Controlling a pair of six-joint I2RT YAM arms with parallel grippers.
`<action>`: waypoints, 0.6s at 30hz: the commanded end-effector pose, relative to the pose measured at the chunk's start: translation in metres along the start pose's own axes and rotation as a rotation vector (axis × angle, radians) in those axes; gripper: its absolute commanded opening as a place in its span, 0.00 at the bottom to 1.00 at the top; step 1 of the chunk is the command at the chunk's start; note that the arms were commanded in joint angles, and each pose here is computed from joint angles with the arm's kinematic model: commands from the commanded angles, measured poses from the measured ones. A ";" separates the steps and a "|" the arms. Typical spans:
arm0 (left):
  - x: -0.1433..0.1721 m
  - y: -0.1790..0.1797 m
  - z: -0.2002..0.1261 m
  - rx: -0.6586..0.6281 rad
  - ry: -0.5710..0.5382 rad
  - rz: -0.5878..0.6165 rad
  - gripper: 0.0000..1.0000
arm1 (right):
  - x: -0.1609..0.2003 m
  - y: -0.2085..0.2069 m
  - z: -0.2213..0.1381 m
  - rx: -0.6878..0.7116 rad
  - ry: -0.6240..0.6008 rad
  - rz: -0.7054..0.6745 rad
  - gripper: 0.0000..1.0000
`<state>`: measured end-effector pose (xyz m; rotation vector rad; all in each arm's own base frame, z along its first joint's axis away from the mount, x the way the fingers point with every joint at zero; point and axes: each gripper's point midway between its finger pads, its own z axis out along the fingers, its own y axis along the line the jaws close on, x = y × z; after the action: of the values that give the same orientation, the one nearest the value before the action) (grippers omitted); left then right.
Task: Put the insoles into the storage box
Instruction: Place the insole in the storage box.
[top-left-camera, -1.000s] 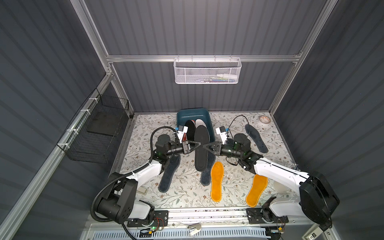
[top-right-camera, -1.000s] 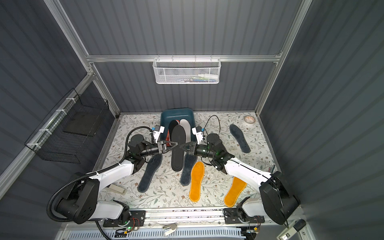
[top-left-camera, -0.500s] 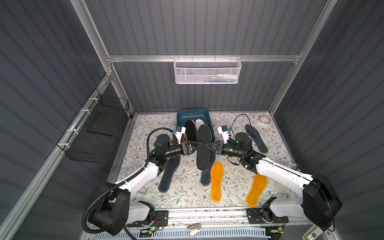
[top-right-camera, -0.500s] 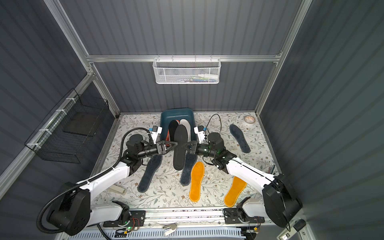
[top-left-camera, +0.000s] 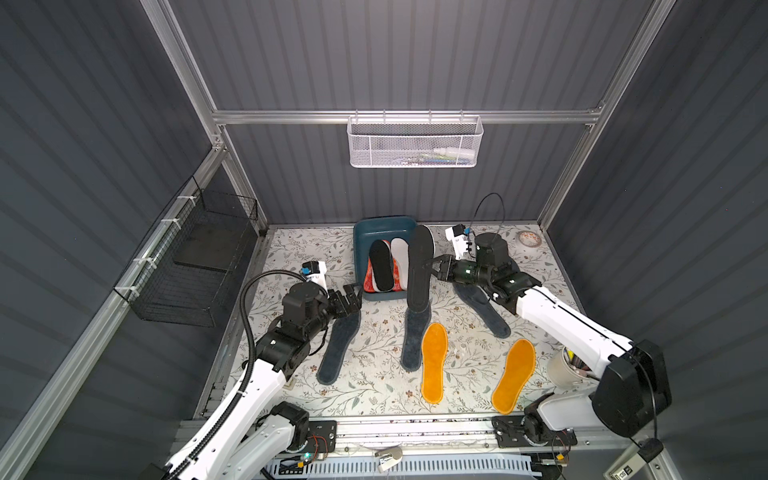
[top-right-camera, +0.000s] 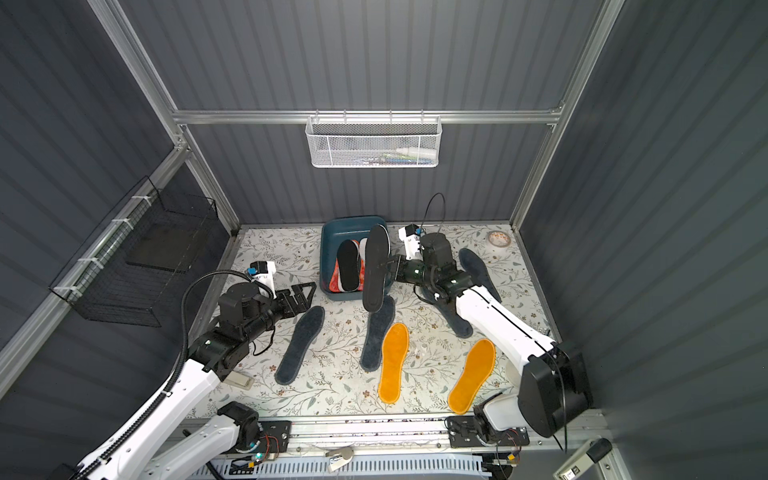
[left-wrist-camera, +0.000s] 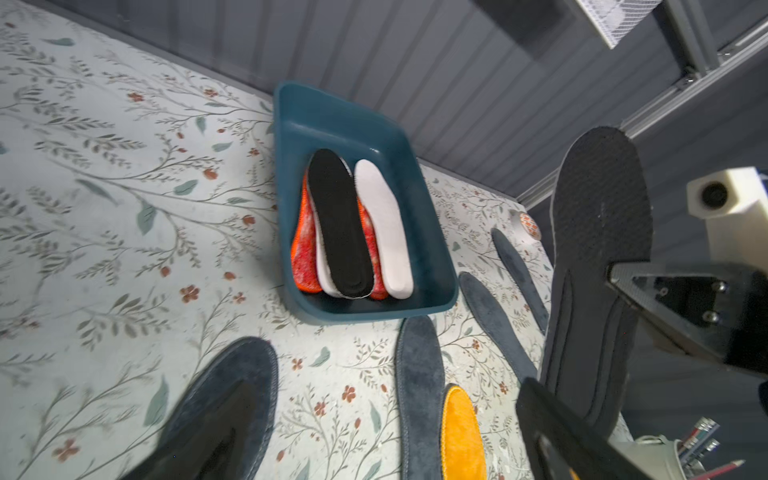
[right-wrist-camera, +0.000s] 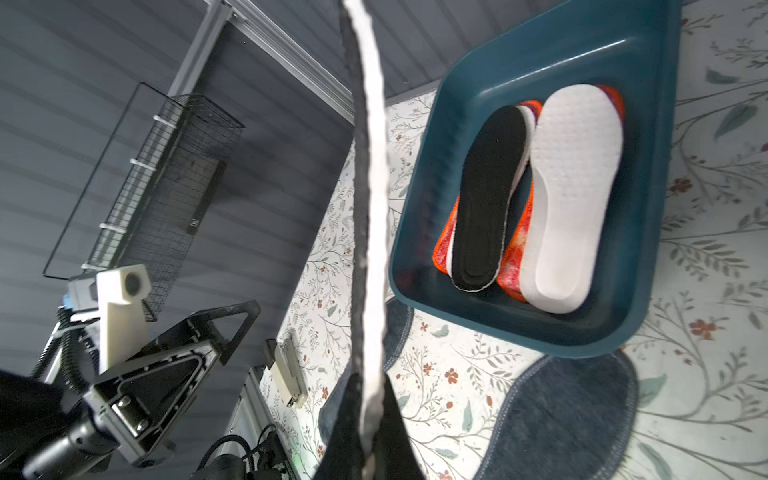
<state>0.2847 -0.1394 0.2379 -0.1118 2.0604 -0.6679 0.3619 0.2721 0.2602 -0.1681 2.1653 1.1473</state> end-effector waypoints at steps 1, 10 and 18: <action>0.030 0.030 -0.007 -0.123 0.088 0.015 1.00 | 0.002 -0.021 0.015 0.071 0.079 -0.042 0.00; 0.041 0.045 -0.033 -0.172 0.081 -0.007 1.00 | -0.035 -0.054 0.056 0.113 0.111 -0.077 0.00; 0.047 0.048 -0.034 -0.186 0.104 -0.019 1.00 | -0.052 -0.083 0.087 0.130 0.144 -0.096 0.00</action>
<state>0.2439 -0.1031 0.1993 -0.1895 2.1917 -0.5198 0.4741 0.2791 0.2072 -0.2537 2.3086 0.9713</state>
